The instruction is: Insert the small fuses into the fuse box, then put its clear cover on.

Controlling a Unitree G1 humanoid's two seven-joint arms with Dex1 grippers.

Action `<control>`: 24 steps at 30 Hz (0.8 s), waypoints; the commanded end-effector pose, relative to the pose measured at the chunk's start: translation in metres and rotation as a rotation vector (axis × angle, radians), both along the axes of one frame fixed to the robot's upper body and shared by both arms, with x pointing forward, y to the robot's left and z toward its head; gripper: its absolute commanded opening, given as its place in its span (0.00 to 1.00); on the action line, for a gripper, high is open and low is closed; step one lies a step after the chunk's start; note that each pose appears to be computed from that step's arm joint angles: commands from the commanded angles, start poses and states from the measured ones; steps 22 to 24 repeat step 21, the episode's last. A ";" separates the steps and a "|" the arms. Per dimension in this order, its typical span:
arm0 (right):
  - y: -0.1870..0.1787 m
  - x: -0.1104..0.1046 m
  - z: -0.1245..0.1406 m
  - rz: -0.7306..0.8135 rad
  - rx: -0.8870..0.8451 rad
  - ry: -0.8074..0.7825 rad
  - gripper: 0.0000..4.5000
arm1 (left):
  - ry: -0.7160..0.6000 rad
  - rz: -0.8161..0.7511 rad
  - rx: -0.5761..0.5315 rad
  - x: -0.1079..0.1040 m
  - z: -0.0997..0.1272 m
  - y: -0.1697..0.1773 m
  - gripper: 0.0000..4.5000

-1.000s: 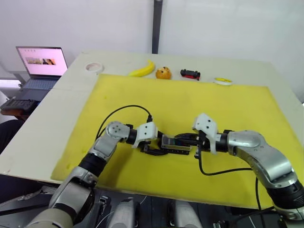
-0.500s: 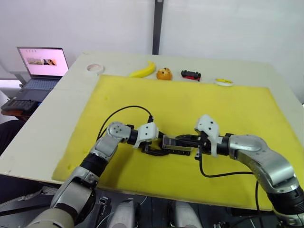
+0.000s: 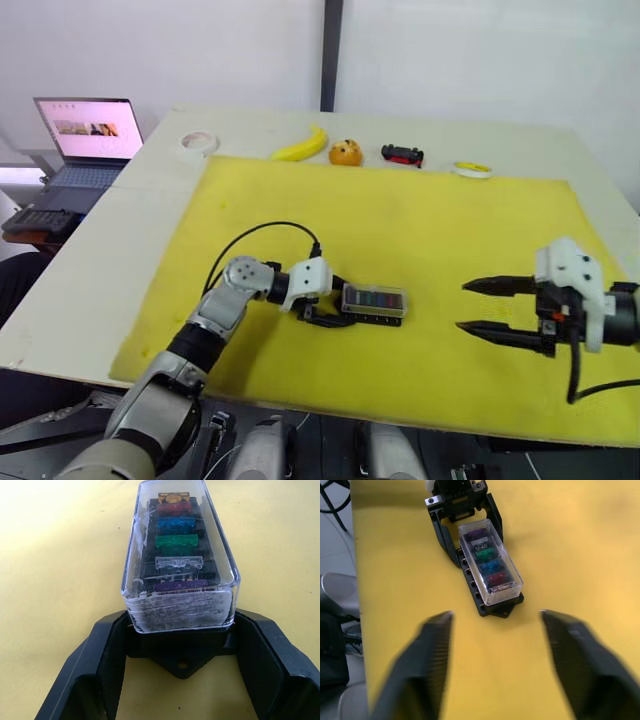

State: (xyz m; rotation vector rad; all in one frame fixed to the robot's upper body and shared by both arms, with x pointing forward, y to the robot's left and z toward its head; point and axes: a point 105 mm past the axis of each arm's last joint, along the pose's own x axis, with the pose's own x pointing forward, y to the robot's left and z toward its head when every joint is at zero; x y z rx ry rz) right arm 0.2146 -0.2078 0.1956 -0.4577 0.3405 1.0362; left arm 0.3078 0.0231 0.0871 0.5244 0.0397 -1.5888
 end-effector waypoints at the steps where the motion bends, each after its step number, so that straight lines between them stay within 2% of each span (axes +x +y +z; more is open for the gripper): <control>1: 0.001 -0.002 0.012 0.015 -0.008 -0.056 1.00 | 0.025 0.029 0.046 0.006 0.001 0.019 0.91; 2: 0.002 -0.003 0.013 0.014 -0.007 -0.060 1.00 | 0.031 0.039 0.056 0.006 0.005 0.031 0.99; 6: -0.003 -0.005 0.018 0.006 -0.001 -0.064 1.00 | 0.070 0.063 0.094 -0.007 0.027 0.087 0.99; 9: -0.010 -0.007 0.021 -0.013 -0.002 -0.063 1.00 | 0.102 0.098 0.105 -0.025 0.059 0.127 0.99; 11: -0.019 -0.010 0.025 -0.032 0.012 -0.056 1.00 | 0.138 0.118 0.100 -0.039 0.084 0.141 0.99; 14: -0.030 -0.016 0.028 -0.043 0.023 -0.039 1.00 | 0.140 0.142 0.106 -0.054 0.110 0.151 0.99; 17: -0.032 -0.021 0.031 -0.032 0.023 -0.021 1.00 | 0.113 0.183 0.105 -0.058 0.126 0.158 0.99; 24: -0.034 -0.023 0.030 -0.026 0.020 -0.007 1.00 | 0.080 0.165 0.087 -0.058 0.132 0.154 0.99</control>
